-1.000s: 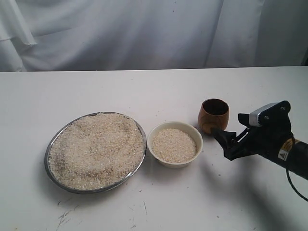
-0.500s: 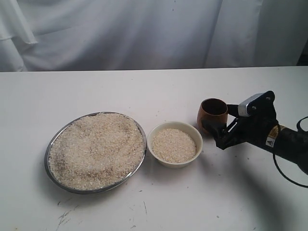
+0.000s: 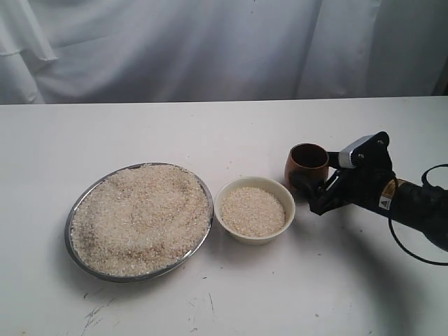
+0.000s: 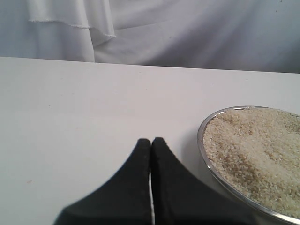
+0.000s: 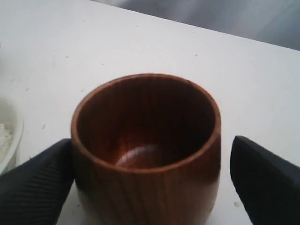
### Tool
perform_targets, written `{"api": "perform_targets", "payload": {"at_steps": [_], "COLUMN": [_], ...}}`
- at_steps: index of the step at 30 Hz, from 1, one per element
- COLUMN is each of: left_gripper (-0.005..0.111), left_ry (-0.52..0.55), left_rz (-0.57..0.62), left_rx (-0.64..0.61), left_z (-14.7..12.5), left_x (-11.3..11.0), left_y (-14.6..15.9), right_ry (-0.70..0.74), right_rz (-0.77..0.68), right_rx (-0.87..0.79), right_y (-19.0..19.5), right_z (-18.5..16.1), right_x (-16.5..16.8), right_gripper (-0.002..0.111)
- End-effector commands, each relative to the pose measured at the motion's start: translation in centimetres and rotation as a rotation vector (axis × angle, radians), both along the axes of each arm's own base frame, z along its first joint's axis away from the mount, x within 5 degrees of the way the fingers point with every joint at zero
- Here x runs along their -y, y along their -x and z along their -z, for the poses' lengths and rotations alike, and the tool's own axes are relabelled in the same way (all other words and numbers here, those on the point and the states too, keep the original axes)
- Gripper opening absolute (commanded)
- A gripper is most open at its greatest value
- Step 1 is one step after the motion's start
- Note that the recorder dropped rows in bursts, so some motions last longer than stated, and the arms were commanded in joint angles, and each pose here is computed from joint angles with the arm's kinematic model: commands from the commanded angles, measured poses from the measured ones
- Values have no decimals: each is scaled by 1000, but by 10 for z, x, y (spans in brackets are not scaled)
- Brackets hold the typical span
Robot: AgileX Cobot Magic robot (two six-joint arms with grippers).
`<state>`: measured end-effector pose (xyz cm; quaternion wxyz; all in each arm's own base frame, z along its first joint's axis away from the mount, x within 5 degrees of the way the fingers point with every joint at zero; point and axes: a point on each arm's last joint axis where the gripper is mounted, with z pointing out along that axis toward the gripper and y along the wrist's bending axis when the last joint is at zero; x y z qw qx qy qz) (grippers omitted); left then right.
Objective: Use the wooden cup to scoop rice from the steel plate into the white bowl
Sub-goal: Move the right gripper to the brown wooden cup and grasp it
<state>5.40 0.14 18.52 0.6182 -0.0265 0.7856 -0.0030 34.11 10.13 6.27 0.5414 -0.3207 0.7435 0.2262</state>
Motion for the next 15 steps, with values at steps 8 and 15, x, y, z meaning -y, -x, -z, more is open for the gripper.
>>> {"api": "perform_targets", "payload": {"at_steps": [8,15], "left_gripper": [0,0], "left_ry": [2,2], "left_rz": [-2,-2], "left_rx": [6,6], "left_z": [1,1], "left_x": [0,0], "left_y": [0,0], "right_ry": [-14,-44], "right_rz": [-53,-61], "right_rx": [-44,-28], "right_y": [-18,-18], "right_z": [12,12], "right_x": [-7,-8], "right_gripper": [81,79]}}
